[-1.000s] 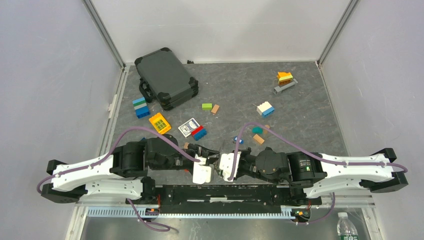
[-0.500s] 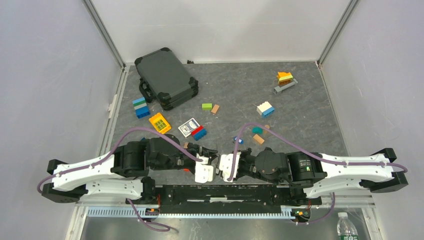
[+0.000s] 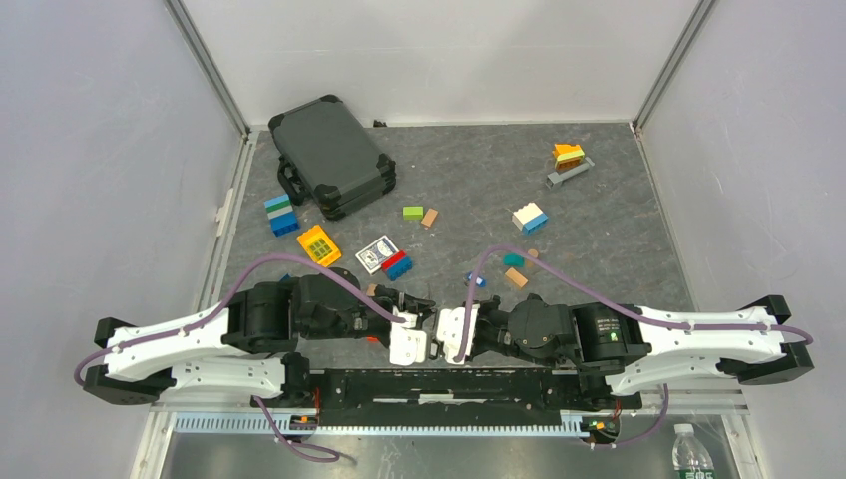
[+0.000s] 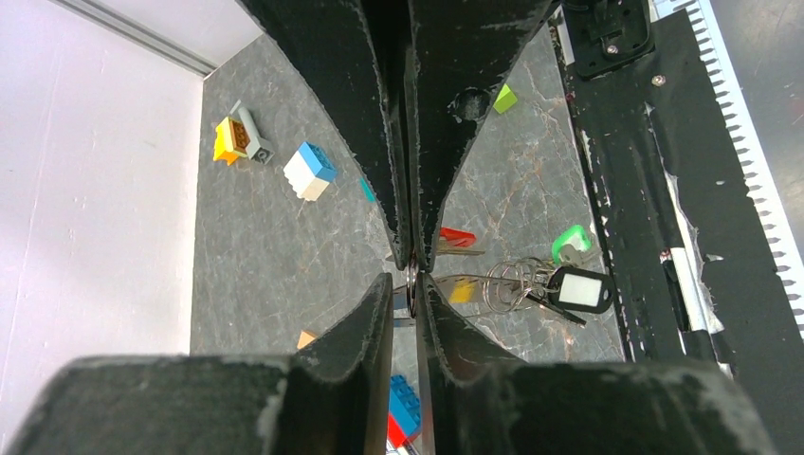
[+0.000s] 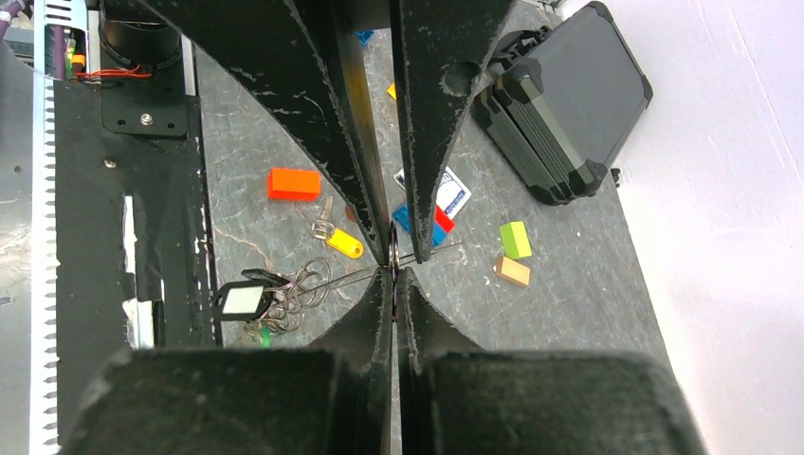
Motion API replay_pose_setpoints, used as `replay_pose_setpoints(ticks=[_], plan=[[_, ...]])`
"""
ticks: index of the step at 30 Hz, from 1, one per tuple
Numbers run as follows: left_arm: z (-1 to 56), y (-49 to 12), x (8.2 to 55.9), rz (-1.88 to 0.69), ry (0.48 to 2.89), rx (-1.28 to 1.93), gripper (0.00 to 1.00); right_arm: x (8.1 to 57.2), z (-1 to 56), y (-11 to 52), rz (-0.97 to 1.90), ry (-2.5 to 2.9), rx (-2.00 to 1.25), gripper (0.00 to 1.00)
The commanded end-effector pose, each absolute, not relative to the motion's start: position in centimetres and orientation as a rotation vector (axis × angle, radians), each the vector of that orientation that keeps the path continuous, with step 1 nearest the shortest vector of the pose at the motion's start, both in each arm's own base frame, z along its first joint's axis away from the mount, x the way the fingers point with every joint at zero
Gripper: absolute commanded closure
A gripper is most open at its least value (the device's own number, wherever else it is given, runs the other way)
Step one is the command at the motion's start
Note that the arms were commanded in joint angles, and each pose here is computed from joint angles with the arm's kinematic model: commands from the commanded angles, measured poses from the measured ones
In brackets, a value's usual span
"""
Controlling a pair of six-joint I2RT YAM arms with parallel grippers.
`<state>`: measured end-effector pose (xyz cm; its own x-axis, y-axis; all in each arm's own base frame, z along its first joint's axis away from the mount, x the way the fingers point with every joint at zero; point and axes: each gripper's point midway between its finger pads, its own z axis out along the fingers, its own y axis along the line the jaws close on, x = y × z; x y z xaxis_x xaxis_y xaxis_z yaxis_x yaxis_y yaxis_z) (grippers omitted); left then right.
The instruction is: Remove the keys from the keyring
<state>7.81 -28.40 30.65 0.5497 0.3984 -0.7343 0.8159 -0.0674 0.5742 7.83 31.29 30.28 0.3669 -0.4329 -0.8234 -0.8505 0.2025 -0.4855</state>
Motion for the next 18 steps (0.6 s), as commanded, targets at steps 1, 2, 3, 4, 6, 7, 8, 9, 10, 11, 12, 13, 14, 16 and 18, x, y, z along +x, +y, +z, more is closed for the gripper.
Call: replay_pose_setpoints(ticks=[1,2,3,4,6,7,8,9,10,11,12,13,14,16,18], plan=[[32.7,-28.8,7.8,-0.479,0.983,1.647,0.80,7.7,33.4,32.2,0.504,1.207,-1.334,1.00],[32.7,-28.8,7.8,-0.479,0.984,1.648,0.80,7.7,33.4,32.3,0.505,1.206,-1.333,1.00],[32.7,-28.9,7.8,-0.481,0.984,1.647,0.81,7.7,33.4,32.3,0.506,1.206,-1.333,1.00],[32.7,-28.9,7.8,-0.482,0.982,1.647,0.82,7.7,33.4,32.3,0.504,1.207,-1.333,1.00],[32.8,-28.9,7.7,-0.485,0.982,1.645,0.86,7.7,33.5,32.4,0.505,1.206,-1.329,1.00],[32.7,-28.9,7.7,-0.486,0.985,1.646,0.90,7.7,33.5,32.4,0.507,1.204,-1.329,1.00],[32.7,-29.0,7.7,-0.488,0.985,1.646,0.96,7.7,33.4,32.4,0.508,1.204,-1.327,1.00],[32.6,-29.0,7.7,-0.491,0.988,1.646,0.97,7.7,33.5,32.4,0.511,1.202,-1.324,1.00],[32.6,-29.0,7.6,-0.497,0.988,1.645,0.98,7.7,33.6,32.4,0.515,1.200,-1.318,1.00],[32.6,-29.0,7.5,-0.501,0.988,1.645,0.98,7.7,33.7,32.4,0.519,1.196,-1.311,0.99],[32.6,-29.0,7.5,-0.506,0.989,1.636,0.98,7.6,33.8,32.3,0.525,1.191,-1.305,0.98],[32.6,-29.0,7.5,-0.512,0.988,1.627,0.98,7.6,34.0,32.2,0.532,1.183,-1.294,0.96],[32.8,-28.9,7.5,-0.519,0.987,1.611,0.98,7.6,34.2,32.0,0.541,1.170,-1.283,0.93],[33.1,-28.7,7.5,-0.537,0.982,1.571,0.98,7.5,34.5,31.7,0.558,1.141,-1.261,0.84],[33.8,-28.4,7.4,-0.559,0.972,1.520,0.98,7.4,34.9,31.2,0.585,1.113,-1.230,0.78]])
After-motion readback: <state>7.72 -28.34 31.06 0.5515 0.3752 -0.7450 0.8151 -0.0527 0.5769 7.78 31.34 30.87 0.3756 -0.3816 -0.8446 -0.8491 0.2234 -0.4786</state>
